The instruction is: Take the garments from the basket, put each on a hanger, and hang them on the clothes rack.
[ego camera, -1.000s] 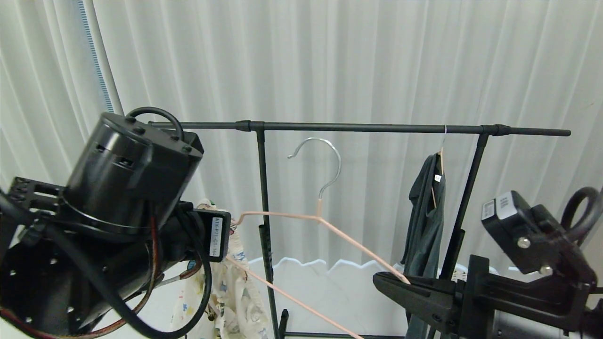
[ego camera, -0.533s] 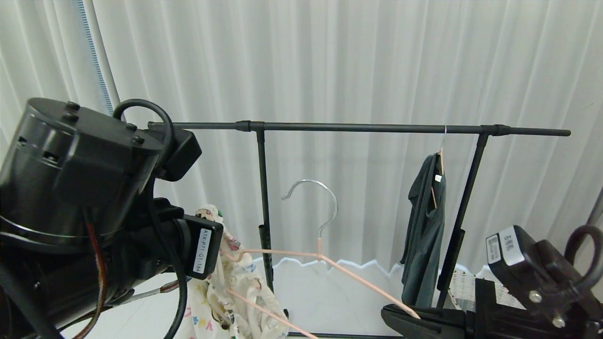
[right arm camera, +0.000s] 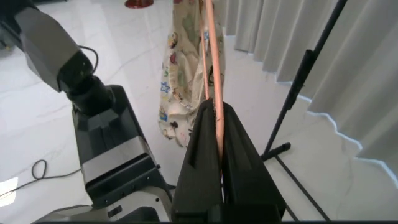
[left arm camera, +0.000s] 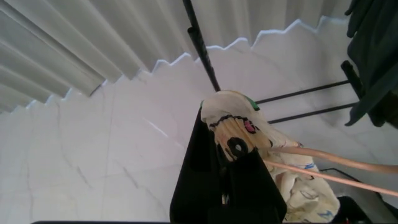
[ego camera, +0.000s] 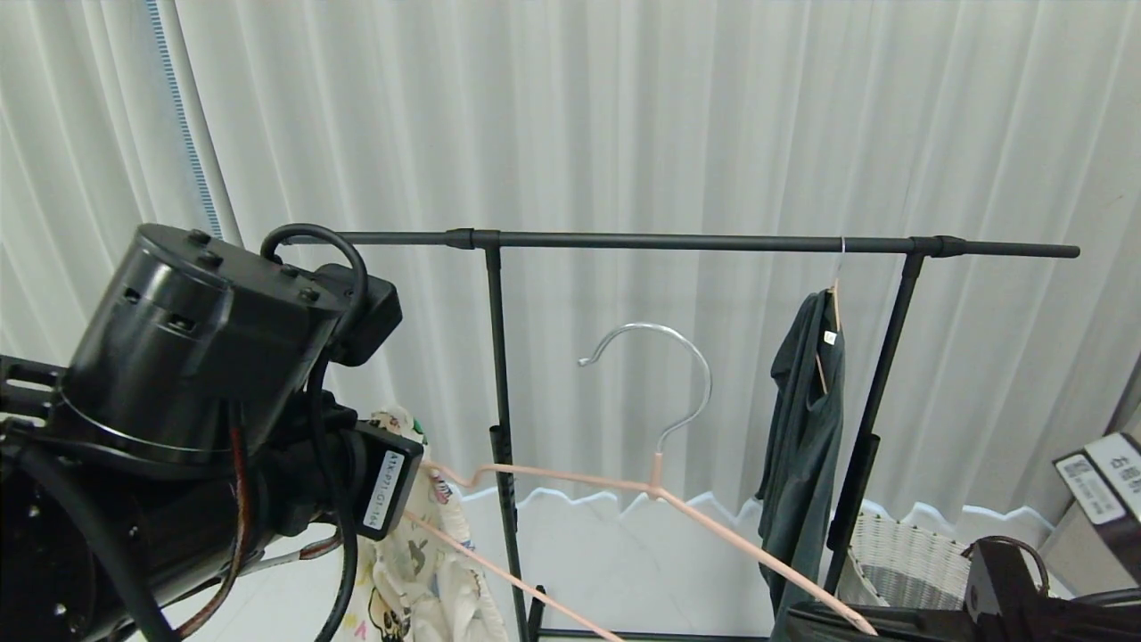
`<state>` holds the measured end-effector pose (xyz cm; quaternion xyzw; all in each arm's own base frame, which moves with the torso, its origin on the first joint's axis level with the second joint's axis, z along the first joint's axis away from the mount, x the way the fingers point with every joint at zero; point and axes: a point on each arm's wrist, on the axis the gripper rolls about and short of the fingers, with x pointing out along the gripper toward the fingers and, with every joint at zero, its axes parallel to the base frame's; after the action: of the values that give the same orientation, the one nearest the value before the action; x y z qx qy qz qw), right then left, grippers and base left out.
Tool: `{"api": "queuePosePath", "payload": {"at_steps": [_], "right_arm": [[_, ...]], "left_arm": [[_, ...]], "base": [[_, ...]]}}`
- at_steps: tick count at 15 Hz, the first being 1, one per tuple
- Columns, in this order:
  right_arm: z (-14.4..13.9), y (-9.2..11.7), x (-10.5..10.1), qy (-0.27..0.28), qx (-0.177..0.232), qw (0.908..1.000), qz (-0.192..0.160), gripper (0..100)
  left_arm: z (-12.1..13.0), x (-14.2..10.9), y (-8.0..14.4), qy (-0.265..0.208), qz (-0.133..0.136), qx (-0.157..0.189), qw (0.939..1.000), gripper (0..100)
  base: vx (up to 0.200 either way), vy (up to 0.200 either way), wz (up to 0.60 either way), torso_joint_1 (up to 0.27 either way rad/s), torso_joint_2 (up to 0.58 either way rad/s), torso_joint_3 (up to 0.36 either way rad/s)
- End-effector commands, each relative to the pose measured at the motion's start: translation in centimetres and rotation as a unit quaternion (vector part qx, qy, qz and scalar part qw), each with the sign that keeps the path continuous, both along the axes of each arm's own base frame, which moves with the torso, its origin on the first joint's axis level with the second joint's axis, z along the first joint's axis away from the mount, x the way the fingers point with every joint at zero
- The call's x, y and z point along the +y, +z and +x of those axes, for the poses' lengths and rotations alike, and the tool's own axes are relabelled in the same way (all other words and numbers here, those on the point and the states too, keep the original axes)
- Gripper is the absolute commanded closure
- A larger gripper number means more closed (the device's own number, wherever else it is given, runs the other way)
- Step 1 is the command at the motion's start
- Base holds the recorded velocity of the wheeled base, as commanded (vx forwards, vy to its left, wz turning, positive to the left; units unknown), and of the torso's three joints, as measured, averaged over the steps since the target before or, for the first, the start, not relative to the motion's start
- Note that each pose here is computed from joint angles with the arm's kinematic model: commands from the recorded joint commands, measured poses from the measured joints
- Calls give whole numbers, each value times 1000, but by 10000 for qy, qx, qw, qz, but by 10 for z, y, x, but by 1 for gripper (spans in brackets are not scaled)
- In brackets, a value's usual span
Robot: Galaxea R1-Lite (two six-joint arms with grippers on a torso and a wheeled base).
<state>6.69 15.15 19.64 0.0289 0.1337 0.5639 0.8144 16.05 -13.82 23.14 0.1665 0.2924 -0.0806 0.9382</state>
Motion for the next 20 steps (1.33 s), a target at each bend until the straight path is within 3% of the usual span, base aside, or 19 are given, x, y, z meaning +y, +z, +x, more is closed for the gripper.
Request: {"api": "queuePosePath", "payload": {"at_steps": [1,2,5,8,11,15,16,17,19,20], "right_arm": [[-3,1,-4,135,-1,9999,66,100],[-3,0,-3,241,31,9997,47,100],[2,-7,5,404,116,9990,-119,100],[1,-12,6,780,-14,9966,-257,100],[6,-19,21,870,-2,9955,-372,100],[12,-25,40,905,82,9954,-305,100],[13,-25,40,876,110,9957,-298,100],[18,-24,36,709,163,9970,-253,100],[22,-13,18,416,120,9991,10,100],[19,-6,9,346,114,9993,118,100]], "left_arm": [[0,-3,-1,-65,33,12,10000,100],[-2,-6,0,-186,-7,23,9998,100],[-15,-9,11,-913,-509,171,9944,100],[-18,-7,16,-1112,-697,200,9912,100],[-34,-9,29,-2000,-1232,354,9714,100],[-36,-13,43,-2192,-1439,207,9648,100],[-36,-11,39,-2157,-1354,237,9667,100],[-36,-4,32,-2002,-1166,234,9725,100],[-25,20,18,-1444,-585,132,9877,100],[-20,30,14,-1247,-362,107,9915,100]], "base": [[0,0,0,0,0,0],[0,0,0,0,0,0],[0,0,0,0,0,0],[0,0,0,0,0,0],[0,0,0,0,0,0],[0,0,0,0,0,0],[0,0,0,0,0,0],[0,0,0,0,0,0],[0,0,0,0,0,0],[0,0,0,0,0,0]]}}
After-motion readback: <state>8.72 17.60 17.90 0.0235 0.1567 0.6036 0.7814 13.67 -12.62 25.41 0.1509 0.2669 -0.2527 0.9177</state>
